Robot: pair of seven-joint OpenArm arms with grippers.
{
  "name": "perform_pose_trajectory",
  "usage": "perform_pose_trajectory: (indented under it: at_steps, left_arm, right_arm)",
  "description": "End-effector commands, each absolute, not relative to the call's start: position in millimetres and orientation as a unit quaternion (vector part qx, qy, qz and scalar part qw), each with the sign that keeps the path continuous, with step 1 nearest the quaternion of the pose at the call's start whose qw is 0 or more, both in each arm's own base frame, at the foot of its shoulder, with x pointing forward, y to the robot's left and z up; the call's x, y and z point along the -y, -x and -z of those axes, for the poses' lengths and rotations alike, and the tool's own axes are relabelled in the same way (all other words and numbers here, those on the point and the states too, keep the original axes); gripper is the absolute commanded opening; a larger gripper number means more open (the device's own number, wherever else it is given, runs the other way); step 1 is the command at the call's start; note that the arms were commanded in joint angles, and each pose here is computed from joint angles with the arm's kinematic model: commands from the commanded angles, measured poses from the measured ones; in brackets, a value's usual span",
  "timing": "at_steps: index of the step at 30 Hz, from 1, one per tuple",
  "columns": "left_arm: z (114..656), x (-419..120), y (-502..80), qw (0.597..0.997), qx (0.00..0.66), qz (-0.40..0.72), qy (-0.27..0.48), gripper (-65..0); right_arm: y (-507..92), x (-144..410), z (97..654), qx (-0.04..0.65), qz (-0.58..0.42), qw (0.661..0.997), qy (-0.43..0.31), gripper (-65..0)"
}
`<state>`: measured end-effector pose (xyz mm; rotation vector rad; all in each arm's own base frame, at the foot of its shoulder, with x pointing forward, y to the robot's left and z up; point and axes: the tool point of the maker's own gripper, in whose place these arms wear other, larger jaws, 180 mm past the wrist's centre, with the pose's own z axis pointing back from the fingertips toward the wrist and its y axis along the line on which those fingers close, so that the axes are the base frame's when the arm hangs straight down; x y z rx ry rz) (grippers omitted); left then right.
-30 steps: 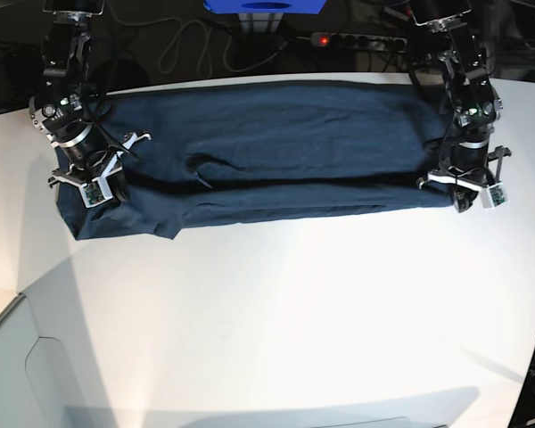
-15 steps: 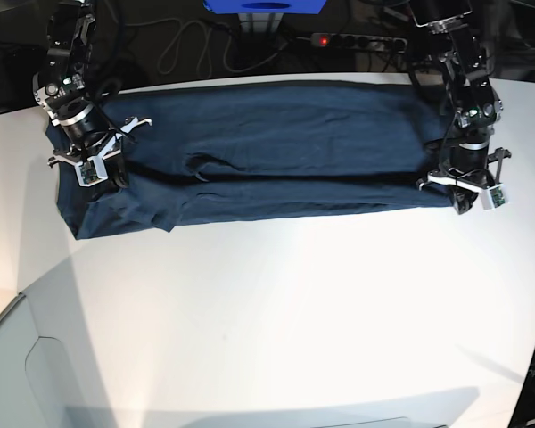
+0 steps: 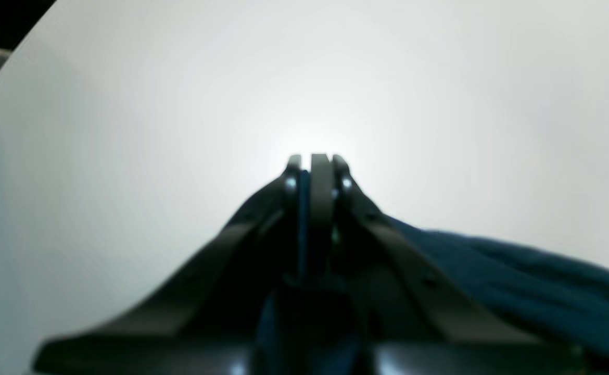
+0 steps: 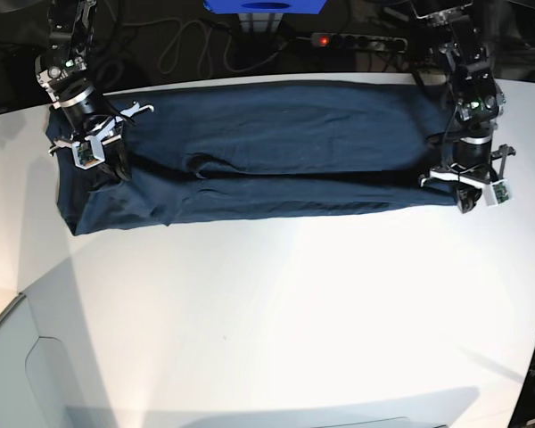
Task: Fold the T-shirt properly
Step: 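Pull the held shirt edges with both grippers back toward the arms, folding lengthwise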
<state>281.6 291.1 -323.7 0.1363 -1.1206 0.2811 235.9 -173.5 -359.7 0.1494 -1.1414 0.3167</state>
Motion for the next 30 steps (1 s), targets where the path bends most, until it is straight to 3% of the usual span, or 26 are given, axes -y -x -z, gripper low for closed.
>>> perform_pose_trajectory:
  at_steps: [1, 30]
  left_arm:
    - [313, -295, -286, 0.825, 0.546, -0.129, -0.070, -65.0]
    - [323, -307, -271, 0.834, 0.528, -0.136, -0.083, -65.0]
  right_arm:
    - [-237, 174, 348, 0.555, -0.152, 0.815, -0.072, -65.0]
    - [-224, 195, 345, 0.550, -0.139, 0.822, -0.043, -65.0]
